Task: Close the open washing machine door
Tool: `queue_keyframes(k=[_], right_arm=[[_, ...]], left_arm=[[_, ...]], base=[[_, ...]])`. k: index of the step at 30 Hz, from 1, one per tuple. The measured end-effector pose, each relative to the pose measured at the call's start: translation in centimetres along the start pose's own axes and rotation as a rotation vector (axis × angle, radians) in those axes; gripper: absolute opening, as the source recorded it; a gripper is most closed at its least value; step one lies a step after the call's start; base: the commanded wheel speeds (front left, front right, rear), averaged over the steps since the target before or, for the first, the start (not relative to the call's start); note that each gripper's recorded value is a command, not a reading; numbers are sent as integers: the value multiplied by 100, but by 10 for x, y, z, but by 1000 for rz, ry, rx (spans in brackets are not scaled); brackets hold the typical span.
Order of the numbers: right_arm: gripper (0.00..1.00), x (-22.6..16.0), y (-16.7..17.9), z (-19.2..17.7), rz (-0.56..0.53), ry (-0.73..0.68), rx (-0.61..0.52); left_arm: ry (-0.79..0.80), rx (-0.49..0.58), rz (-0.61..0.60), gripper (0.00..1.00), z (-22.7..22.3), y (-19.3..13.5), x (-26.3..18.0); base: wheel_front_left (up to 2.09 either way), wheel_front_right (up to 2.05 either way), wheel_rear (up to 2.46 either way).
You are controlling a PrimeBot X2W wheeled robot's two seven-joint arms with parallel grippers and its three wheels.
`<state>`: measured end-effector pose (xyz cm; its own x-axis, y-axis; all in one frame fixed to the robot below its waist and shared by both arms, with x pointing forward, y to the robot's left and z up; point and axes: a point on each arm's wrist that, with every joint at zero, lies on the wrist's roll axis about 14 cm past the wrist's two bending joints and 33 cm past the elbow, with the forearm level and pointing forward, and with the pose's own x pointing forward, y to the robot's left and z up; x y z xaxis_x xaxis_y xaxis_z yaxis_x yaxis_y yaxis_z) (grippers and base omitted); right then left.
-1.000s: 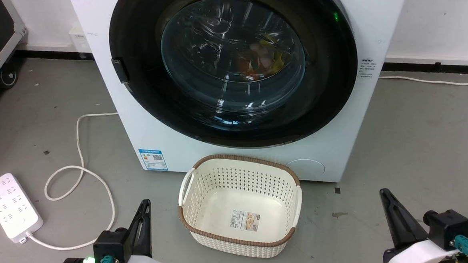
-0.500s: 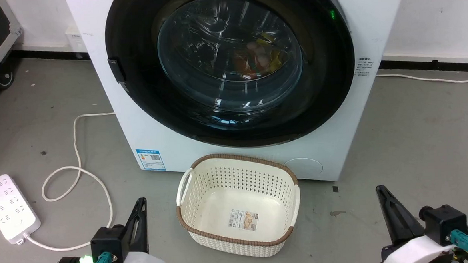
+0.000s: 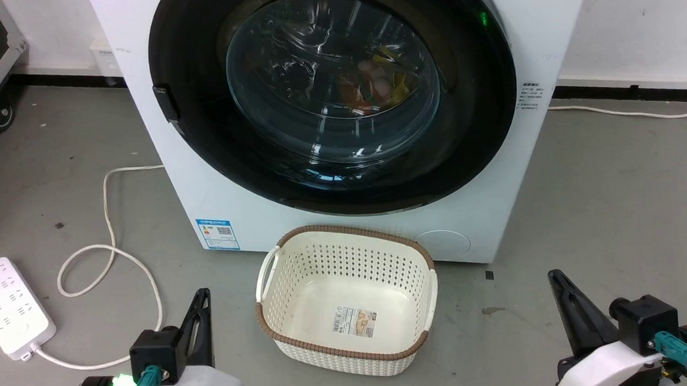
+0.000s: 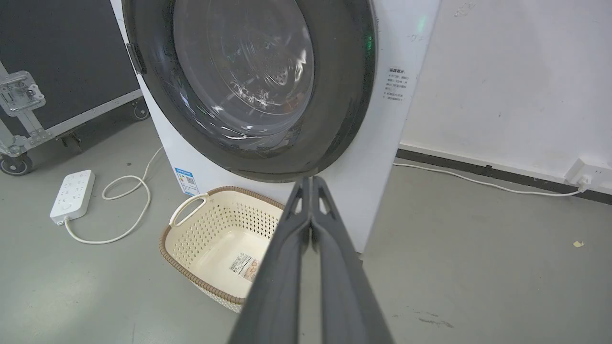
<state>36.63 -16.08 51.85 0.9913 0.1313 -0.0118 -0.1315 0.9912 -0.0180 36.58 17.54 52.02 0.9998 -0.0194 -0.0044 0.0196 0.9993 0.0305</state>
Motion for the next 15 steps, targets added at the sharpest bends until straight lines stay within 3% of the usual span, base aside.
queue_keyframes(k=[15], right_arm=[[0,2,-1,2,-2,15,-26]], left_arm=[[16,19,15,0,1,2,3]], base=[[0,0,0]])
